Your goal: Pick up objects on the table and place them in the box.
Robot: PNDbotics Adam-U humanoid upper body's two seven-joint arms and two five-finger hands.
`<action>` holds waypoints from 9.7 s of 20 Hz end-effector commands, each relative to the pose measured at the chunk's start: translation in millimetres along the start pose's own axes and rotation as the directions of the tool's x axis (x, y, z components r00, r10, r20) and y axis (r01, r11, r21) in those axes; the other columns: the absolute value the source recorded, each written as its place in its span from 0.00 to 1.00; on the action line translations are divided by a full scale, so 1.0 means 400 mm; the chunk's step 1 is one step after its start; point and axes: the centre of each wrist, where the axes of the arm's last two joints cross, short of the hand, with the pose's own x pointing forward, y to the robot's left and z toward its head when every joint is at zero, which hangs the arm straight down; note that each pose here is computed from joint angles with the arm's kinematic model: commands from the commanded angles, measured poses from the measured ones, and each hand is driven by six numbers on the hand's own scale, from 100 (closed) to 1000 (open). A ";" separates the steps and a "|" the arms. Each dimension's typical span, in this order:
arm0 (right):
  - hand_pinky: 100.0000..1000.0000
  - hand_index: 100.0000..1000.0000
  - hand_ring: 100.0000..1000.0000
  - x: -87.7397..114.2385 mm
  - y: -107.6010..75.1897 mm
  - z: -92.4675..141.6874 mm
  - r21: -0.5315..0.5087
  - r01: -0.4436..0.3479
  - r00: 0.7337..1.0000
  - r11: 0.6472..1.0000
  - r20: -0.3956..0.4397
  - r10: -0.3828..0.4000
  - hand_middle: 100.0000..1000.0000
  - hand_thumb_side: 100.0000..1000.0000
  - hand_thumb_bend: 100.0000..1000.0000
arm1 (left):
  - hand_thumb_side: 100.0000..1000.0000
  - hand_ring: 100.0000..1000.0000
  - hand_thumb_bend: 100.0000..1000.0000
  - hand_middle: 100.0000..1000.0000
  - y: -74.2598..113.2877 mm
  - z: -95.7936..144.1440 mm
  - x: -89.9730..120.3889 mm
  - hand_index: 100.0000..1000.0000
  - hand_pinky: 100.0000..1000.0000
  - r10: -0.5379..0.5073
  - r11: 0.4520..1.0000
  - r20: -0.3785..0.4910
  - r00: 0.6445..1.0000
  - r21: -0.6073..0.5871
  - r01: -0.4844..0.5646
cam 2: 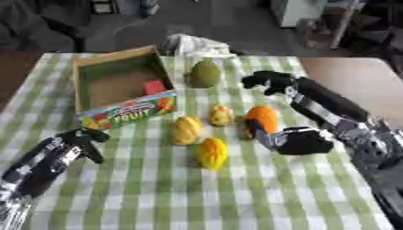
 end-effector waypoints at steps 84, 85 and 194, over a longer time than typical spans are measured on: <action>0.60 0.25 0.72 -0.349 0.028 -0.089 -0.207 -0.343 0.821 0.916 -0.540 0.185 0.22 0.00 0.03 | 0.72 0.47 0.00 0.67 0.002 0.000 0.007 0.67 0.54 -0.010 1.000 -0.030 1.000 0.007 0.010; 0.60 0.25 0.72 -0.341 0.017 -0.094 -0.230 -0.337 0.828 0.913 -0.534 0.171 0.21 0.00 0.01 | 0.72 0.47 0.00 0.67 0.001 0.000 0.007 0.67 0.54 -0.010 1.000 -0.029 1.000 0.006 0.010; 0.67 0.54 0.83 -0.071 -0.082 -0.470 -0.162 -0.165 0.966 0.973 -0.226 0.126 0.44 0.00 0.00 | 0.73 0.46 0.00 0.67 -0.023 -0.077 0.078 0.67 0.55 -0.029 0.983 0.116 0.993 -0.176 0.049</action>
